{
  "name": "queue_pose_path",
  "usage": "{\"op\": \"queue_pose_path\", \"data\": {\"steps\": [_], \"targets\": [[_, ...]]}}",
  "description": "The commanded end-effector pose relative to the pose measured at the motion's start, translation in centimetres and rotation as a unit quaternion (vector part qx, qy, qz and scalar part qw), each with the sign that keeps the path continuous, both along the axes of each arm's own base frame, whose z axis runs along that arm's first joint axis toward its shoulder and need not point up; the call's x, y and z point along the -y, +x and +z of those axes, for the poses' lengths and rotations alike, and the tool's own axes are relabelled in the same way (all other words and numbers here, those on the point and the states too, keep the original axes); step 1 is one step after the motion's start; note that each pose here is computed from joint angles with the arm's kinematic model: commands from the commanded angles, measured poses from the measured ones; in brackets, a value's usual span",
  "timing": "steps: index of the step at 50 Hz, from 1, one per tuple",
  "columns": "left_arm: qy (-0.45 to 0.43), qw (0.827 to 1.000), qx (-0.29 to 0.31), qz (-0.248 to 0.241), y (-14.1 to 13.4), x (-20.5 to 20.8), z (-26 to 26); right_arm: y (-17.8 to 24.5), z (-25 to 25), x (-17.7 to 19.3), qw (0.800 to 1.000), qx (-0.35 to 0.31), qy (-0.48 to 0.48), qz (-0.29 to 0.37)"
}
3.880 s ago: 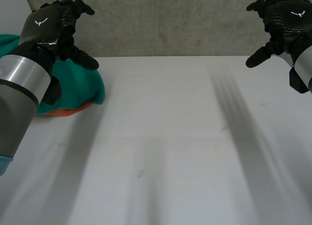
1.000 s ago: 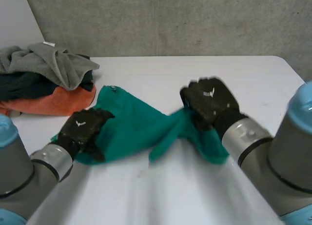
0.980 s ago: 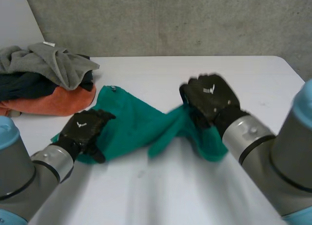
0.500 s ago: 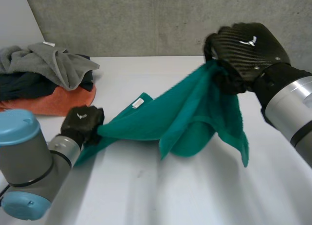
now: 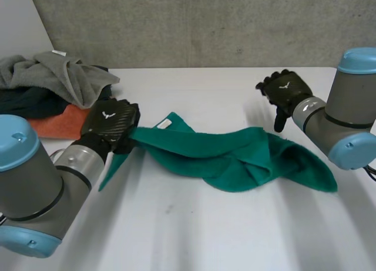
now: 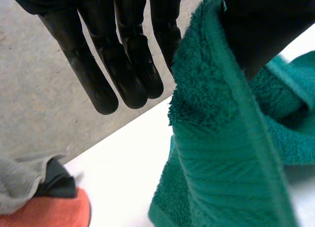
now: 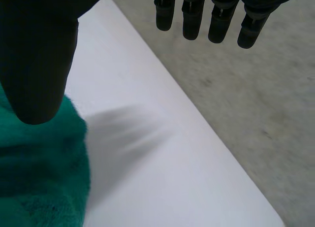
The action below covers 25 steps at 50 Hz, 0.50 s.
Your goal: Fold the laundry.
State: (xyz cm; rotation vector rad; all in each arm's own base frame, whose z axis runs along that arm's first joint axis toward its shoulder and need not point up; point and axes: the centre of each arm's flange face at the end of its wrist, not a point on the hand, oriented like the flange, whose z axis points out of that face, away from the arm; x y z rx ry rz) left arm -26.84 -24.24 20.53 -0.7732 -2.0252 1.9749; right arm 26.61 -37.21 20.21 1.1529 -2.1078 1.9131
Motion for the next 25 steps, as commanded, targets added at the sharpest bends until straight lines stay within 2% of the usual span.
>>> {"op": "queue_pose_path", "data": {"steps": [1, 7, 12, 17, 25], "targets": [[-0.01, 1.0, -0.005, -0.008, -0.4, -0.6, 1.0, -1.9, 3.0, -3.3, 0.995, 0.047, 0.025, -0.088], [-0.026, 1.0, -0.013, -0.012, -0.5, -1.1, 2.1, -3.1, 2.5, -8.5, 0.978, 0.126, 0.127, -0.109], [-0.03, 0.999, -0.016, -0.013, -0.4, -1.3, 2.5, -3.4, 0.1, -10.2, 0.964, 0.148, 0.186, -0.119], [-0.03, 0.999, -0.017, -0.013, -0.4, -1.4, 2.5, -2.3, -2.8, -10.3, 0.96, 0.149, 0.212, -0.105], [-0.028, 0.999, -0.018, -0.012, -0.4, -1.4, 2.4, -0.6, -7.8, -7.4, 0.961, 0.154, 0.207, -0.1]]}}
